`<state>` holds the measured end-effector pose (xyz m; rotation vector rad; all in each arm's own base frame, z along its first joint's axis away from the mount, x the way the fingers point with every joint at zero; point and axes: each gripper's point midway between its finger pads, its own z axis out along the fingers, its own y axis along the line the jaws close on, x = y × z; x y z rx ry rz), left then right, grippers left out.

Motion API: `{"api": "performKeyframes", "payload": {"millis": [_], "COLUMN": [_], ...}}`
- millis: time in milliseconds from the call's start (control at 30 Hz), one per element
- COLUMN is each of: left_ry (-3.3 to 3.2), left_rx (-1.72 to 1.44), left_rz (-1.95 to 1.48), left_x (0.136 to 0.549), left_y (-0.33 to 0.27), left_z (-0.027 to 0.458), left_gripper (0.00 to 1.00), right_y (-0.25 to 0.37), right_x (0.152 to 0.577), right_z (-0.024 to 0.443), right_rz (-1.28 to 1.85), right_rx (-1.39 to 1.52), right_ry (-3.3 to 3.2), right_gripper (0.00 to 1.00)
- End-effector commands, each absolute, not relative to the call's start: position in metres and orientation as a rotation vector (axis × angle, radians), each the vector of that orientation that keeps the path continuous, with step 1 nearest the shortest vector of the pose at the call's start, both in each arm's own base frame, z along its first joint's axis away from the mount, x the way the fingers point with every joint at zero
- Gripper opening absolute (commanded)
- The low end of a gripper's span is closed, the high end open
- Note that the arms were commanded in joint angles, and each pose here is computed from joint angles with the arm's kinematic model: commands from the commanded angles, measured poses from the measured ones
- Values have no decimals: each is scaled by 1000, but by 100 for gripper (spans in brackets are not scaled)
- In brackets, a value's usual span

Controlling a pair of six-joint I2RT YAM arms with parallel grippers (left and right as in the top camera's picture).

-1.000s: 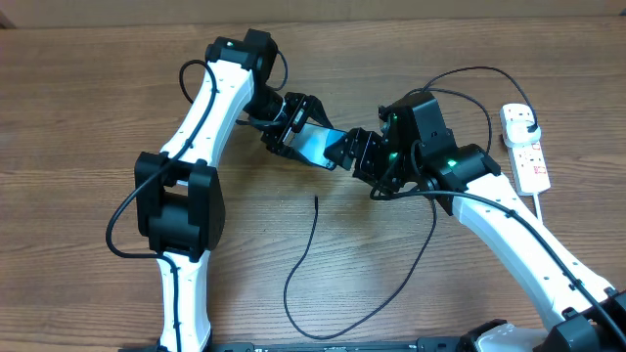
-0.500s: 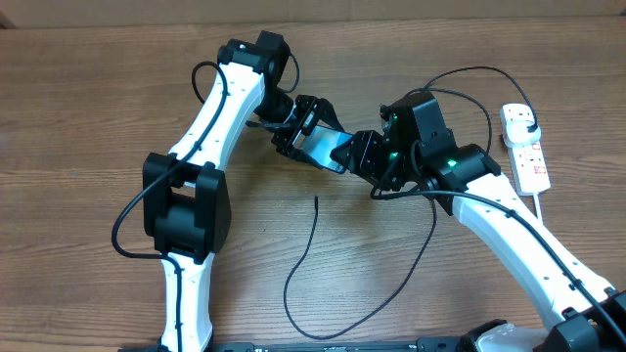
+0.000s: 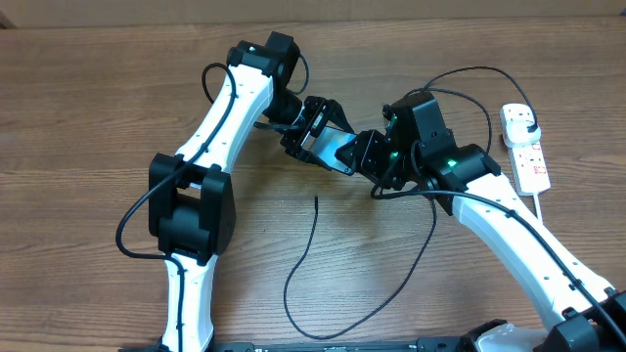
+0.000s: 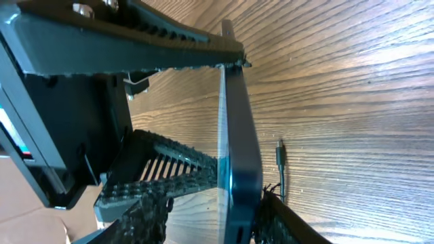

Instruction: Plug charger to phone and switch on socket

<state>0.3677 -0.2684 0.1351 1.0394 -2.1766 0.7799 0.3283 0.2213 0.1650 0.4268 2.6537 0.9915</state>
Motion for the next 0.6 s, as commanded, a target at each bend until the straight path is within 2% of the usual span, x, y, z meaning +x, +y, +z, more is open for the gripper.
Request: {"api": "performKeyframes", "payload": {"millis": [0, 567], "left_ry": [-2142, -2158], "left_rx": [1009, 987], "left_rz": [828, 835], "left_x": [367, 366], "left_y": [-280, -288], "left_z": [147, 147], "left_gripper": [4, 4], "right_y": [219, 205], "right_x": [337, 342], "right_z": [171, 165], "right_rz": [948, 837], "right_rx": [422, 465], "right_ry": [2619, 2605], "right_gripper": [43, 38]}}
